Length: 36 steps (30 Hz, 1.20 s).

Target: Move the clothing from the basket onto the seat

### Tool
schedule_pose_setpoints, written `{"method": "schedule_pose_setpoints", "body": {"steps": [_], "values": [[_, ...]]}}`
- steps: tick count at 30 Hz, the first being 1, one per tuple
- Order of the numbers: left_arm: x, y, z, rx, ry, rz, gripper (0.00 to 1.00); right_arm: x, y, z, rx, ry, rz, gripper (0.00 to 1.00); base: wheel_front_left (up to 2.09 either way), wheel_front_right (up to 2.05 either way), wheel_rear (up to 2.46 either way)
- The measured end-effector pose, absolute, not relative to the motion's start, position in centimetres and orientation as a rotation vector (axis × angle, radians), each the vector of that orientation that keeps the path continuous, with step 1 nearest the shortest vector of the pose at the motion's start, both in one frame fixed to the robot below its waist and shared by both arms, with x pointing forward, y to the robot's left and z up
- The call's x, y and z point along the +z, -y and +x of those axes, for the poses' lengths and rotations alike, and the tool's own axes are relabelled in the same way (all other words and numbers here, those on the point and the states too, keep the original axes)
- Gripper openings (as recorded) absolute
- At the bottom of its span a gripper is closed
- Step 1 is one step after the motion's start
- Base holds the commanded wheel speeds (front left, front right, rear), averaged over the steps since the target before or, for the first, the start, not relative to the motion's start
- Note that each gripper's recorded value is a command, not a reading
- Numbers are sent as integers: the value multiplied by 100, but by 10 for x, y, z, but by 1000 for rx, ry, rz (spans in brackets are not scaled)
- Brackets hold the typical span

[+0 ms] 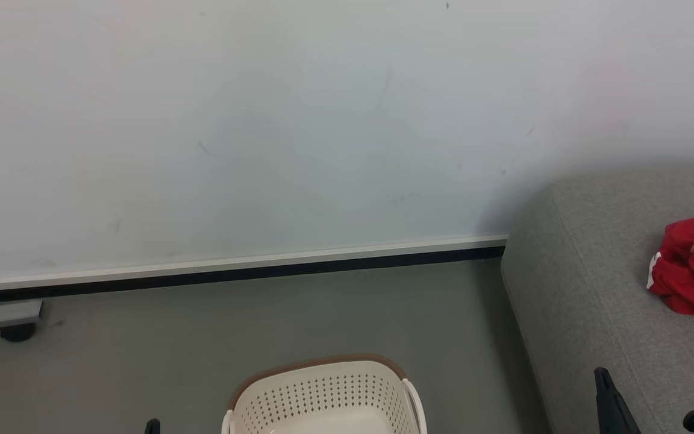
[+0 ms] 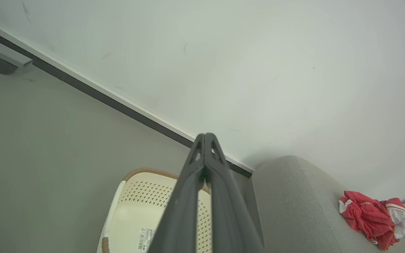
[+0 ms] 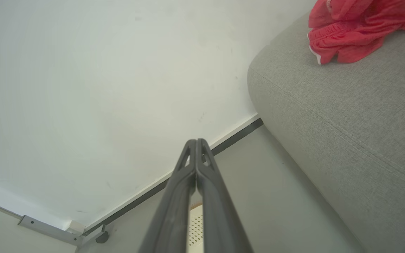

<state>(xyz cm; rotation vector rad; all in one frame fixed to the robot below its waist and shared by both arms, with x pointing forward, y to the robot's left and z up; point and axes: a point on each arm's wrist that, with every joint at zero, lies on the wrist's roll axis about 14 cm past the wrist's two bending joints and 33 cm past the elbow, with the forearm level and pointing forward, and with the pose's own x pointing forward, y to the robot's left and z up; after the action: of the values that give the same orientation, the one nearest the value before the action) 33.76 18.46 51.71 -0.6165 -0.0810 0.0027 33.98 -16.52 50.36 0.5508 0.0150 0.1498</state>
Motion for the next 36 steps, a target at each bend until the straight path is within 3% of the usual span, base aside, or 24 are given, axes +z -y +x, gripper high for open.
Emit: {"method": "schedule_pose_setpoints", "body": {"steps": [36], "values": [[508,-177,363,-7,8,-1058,0,502,203,357,8,-28,1019,0,0,0,0]]}}
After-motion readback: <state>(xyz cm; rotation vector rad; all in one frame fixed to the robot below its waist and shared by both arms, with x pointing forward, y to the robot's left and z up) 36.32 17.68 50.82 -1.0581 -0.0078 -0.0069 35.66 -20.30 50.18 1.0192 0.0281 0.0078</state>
